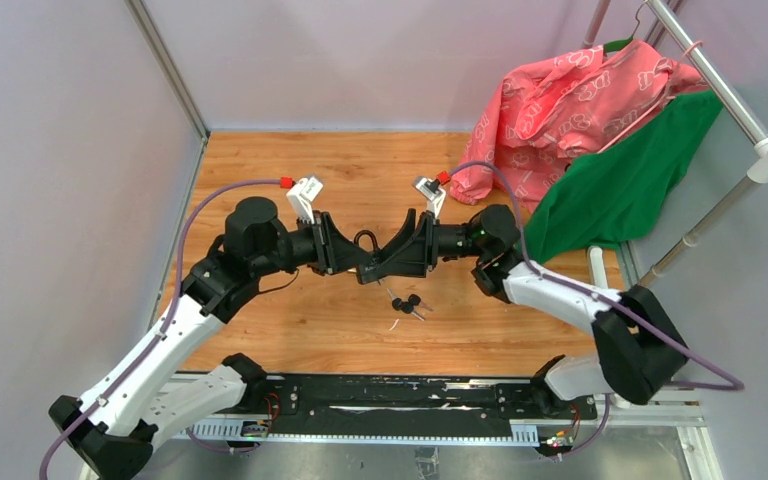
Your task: Unlock with the key
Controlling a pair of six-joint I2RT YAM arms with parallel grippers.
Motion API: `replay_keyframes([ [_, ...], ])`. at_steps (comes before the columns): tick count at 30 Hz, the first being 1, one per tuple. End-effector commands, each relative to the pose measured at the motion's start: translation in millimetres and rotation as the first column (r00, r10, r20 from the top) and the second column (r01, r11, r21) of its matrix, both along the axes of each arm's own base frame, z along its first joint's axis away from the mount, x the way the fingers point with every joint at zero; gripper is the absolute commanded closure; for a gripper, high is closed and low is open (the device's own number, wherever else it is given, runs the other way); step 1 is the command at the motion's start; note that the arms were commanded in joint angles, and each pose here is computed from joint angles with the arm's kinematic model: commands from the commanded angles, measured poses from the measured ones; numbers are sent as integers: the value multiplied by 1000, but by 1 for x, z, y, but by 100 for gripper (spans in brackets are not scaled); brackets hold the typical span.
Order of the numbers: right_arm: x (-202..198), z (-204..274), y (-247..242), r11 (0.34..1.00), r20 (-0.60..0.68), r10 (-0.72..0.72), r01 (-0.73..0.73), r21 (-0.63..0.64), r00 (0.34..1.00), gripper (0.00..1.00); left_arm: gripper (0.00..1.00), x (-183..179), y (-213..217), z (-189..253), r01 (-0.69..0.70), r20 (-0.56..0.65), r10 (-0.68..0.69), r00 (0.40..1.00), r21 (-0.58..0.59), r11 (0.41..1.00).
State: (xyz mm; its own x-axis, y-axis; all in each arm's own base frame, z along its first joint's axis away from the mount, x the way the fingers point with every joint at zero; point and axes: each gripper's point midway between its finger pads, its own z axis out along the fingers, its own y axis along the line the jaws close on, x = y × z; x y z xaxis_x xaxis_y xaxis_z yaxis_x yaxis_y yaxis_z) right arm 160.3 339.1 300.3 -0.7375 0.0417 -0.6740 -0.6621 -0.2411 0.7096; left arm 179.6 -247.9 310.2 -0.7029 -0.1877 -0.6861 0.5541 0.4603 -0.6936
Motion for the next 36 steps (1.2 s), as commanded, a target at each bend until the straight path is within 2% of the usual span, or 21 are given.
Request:
replay_keyframes([
  [1, 23, -18, -5, 963, 207, -154, 194, -185, 966, 24, 100, 12, 8, -8, -92, -23, 93, 995, 60, 994],
  [3, 35, -34, -16, 897, 312, -219, 317, -307, 924, 21, 100, 20, 14, -16, -146, -54, 153, 987, 115, 983],
  [6, 43, -41, -31, 832, 393, -261, 412, -372, 882, 18, 100, 29, 19, -32, -192, -104, 214, 971, 185, 964],
  [11, 35, -48, -30, 808, 374, -252, 407, -426, 892, 16, 100, 41, 17, -45, -232, -157, 269, 950, 217, 948],
  [19, 29, -54, -7, 756, 451, -228, 449, -477, 863, 14, 100, 58, 13, -62, -289, -261, 358, 897, 267, 919],
  [29, 51, -78, 10, 690, 279, -386, 476, -545, 879, 11, 100, 65, 15, -62, -351, -289, 419, 861, 258, 900],
  [36, 48, -72, 27, 744, 168, -412, 437, -506, 895, 10, 100, 68, 15, -55, -370, -283, 430, 857, 242, 897],
])
